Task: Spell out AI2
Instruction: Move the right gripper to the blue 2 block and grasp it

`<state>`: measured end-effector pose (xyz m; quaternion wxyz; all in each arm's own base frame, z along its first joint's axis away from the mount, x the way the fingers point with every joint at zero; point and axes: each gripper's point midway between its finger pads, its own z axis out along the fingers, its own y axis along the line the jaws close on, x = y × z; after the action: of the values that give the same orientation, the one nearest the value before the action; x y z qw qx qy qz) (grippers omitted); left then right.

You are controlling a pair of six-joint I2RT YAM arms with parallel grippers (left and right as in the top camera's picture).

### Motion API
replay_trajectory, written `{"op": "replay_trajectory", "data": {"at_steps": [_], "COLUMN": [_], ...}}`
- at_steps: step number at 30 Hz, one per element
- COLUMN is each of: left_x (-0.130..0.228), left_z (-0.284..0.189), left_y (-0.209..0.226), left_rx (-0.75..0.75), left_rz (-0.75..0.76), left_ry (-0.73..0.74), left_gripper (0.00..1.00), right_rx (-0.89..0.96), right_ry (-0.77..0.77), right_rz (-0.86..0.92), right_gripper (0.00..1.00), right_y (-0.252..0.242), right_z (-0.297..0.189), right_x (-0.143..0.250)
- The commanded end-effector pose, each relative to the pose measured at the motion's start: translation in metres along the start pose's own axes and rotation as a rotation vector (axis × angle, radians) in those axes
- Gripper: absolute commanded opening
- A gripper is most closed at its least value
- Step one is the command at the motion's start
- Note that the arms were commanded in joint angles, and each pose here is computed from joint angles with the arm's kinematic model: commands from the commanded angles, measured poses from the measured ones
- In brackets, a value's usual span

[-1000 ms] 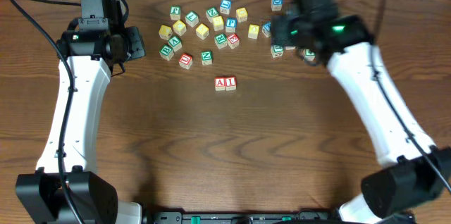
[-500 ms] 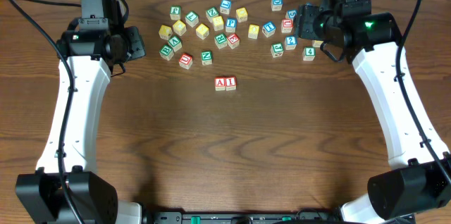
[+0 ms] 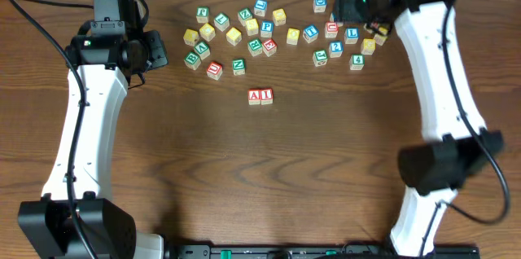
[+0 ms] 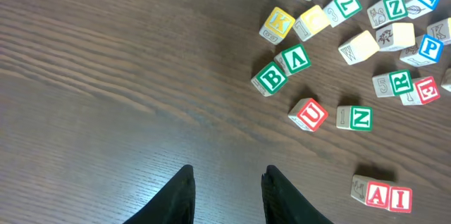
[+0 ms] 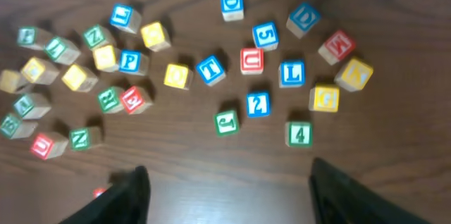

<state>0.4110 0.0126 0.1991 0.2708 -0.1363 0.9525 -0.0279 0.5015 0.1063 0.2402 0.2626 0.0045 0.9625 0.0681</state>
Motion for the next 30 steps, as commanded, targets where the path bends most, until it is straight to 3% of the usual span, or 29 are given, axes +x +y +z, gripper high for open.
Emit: {"op": "replay_trajectory", "data": {"at_steps": [1, 12, 30], "left_x": [-0.002, 0.001, 0.002], "left_z": [0.0, 0.0, 0.0], "left_y": [0.002, 0.002, 0.003], "left_rx": [-0.009, -0.012, -0.013], "left_rz": [-0.014, -0.015, -0.015], "left_ry": [-0.002, 0.009, 0.012], "left_gripper": [0.32, 0.32, 0.32], "right_rx": [0.039, 0.139, 0.13], "right_ry": [0.025, 0.105, 0.238], "right_rz": [-0.006, -0.01, -0.031], "right_gripper": [0.64, 0.61, 0.53], "right_y": [-0.015, -0.035, -0.046], "right_z": [0.031, 0.101, 0.172], "right_x": [-0.005, 0.011, 0.049]}}
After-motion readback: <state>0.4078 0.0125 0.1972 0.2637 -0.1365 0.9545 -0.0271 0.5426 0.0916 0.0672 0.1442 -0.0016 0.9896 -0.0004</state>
